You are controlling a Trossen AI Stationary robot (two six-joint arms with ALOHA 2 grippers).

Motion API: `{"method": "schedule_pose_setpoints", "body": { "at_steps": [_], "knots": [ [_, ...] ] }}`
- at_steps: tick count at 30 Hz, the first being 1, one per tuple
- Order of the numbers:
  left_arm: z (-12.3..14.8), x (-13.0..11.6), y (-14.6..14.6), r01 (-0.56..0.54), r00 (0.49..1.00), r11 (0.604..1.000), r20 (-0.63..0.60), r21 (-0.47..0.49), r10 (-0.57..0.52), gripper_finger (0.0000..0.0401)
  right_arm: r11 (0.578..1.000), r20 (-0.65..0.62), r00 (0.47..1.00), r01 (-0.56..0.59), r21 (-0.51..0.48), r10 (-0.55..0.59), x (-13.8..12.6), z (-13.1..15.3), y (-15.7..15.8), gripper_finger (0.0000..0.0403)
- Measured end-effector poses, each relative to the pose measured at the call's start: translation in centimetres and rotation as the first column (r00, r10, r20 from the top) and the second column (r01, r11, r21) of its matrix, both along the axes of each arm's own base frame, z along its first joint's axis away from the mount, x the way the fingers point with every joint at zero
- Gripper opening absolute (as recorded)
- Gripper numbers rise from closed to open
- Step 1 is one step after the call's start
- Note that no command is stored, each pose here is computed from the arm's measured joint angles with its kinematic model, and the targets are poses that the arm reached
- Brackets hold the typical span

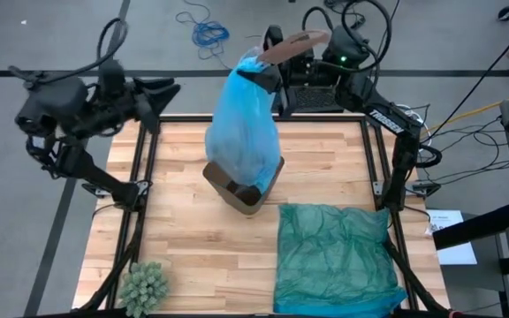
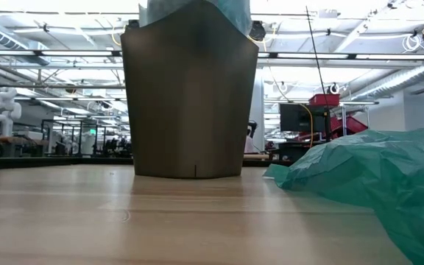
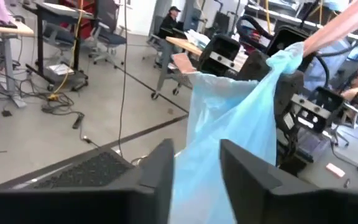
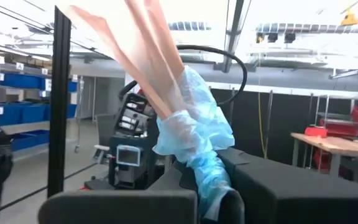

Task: Place trash/remove bag and relplace
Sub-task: Remove the light blue trash bag from the black trash bin

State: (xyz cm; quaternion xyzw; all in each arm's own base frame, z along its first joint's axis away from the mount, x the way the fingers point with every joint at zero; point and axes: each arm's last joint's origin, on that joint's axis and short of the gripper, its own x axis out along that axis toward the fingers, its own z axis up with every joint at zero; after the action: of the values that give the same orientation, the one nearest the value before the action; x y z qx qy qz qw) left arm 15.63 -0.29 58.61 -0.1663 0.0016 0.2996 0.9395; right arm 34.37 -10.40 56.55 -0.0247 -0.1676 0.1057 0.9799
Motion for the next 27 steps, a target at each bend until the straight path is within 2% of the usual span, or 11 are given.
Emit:
{"method": "schedule_pose_setpoints", "body": {
  "at_steps": [2, 6, 12, 22, 25, 27],
  "knots": [
    [0.0, 1.3, 0.3, 0.003, 1.000, 1.000, 0.014, -0.006, -0.002, 0.0166, 1.000, 0.010, 1.000, 0.001, -0.003, -0.001, 0.0, 0.1, 0.0, 0.0000],
    [-0.3, 4.3, 1.0, 0.079, 0.997, 0.997, 0.029, -0.024, -0.078, 0.0227, 1.000, 0.010, 1.000, -0.002, 0.001, 0.002, 0.0, 0.1, 0.0, 0.0000],
    [-1.9, 7.8, 2.5, 0.112, 0.993, 0.991, -0.034, -0.072, -0.115, 0.0270, 1.000, 0.014, 1.000, -0.028, -0.007, 0.028, -0.1, 0.2, 0.1, 0.0000],
    [-3.3, 10.8, 4.7, 0.129, 0.986, 0.989, -0.097, -0.074, -0.136, 0.0272, 0.998, 0.015, 0.997, -0.069, -0.001, 0.069, -0.1, 0.2, 0.2, 0.0000],
    [-3.4, 11.2, 5.1, 0.123, 0.986, 0.991, -0.107, -0.061, -0.129, 0.0248, 0.997, 0.019, 0.997, -0.079, -0.007, 0.079, -0.2, 0.3, 0.3, 0.0000],
    [-3.5, 11.3, 5.3, 0.094, 0.989, 0.995, -0.114, -0.043, -0.098, 0.0214, 0.997, 0.019, 0.997, -0.079, -0.007, 0.079, -0.2, 0.3, 0.3, 0.0000]
  ]
}}
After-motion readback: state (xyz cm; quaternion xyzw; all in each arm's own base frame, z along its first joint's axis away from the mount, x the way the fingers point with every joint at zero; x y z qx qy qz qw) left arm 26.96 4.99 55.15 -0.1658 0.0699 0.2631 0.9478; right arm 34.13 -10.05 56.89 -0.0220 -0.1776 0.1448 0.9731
